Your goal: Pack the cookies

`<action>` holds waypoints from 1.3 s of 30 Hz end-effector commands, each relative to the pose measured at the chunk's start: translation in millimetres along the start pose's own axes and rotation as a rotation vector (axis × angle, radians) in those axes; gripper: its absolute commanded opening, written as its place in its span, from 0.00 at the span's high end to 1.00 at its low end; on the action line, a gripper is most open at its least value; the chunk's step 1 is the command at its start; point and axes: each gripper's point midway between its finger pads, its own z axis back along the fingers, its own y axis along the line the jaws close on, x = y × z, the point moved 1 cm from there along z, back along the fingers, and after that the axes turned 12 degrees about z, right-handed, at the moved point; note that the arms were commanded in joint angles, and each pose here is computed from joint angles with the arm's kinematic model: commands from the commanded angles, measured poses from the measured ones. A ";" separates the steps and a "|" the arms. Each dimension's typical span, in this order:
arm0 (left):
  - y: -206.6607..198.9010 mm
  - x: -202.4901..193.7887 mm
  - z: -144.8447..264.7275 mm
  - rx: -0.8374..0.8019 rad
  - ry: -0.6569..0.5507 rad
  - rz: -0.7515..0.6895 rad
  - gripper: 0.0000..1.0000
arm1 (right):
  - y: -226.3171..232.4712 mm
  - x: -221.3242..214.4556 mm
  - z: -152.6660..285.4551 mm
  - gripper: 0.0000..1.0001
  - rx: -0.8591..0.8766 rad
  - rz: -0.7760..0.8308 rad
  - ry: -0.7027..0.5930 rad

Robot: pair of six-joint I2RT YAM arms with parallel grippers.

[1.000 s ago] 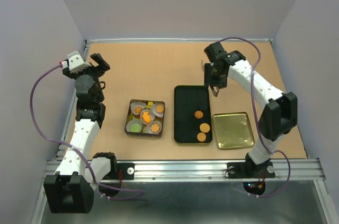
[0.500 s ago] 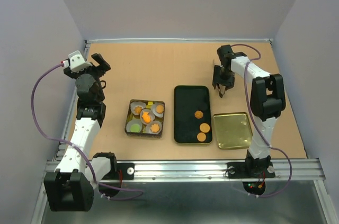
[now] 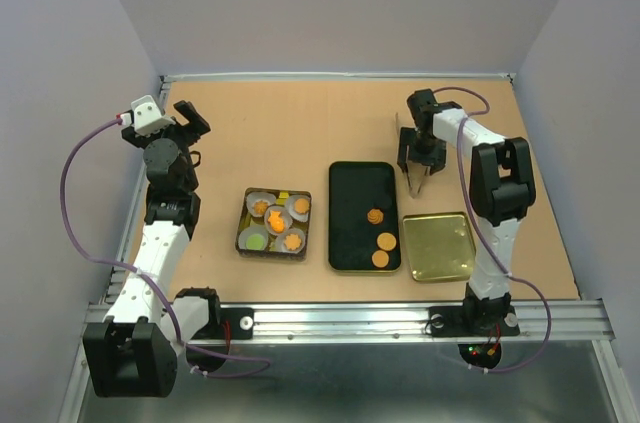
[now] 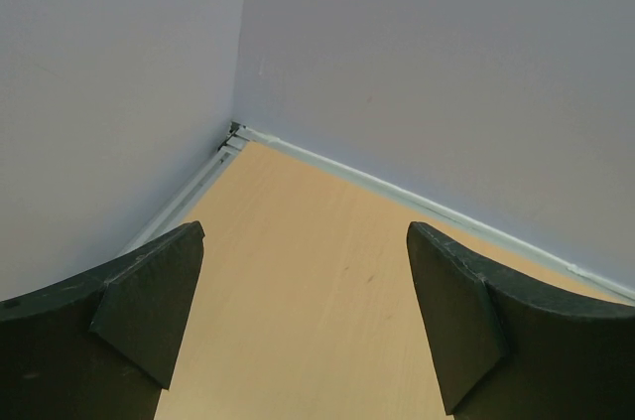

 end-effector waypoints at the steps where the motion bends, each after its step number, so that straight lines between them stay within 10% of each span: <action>1: -12.4 23.2 1.1 -0.036 -0.065 0.032 0.06 | -11.8 2.8 -2.8 0.20 -0.055 -0.018 -0.024; 14: -16.1 26.4 3.1 -0.052 -0.068 0.046 0.06 | -8.5 -18.8 97.0 0.20 0.092 -0.064 -0.166; 27: -16.7 29.7 6.6 -0.057 -0.075 0.051 0.06 | 42.2 -162.1 84.8 0.62 0.259 -0.101 0.023; 39: -12.3 32.8 7.8 -0.034 -0.088 0.045 0.06 | 56.6 -199.5 79.2 0.63 0.276 -0.068 0.069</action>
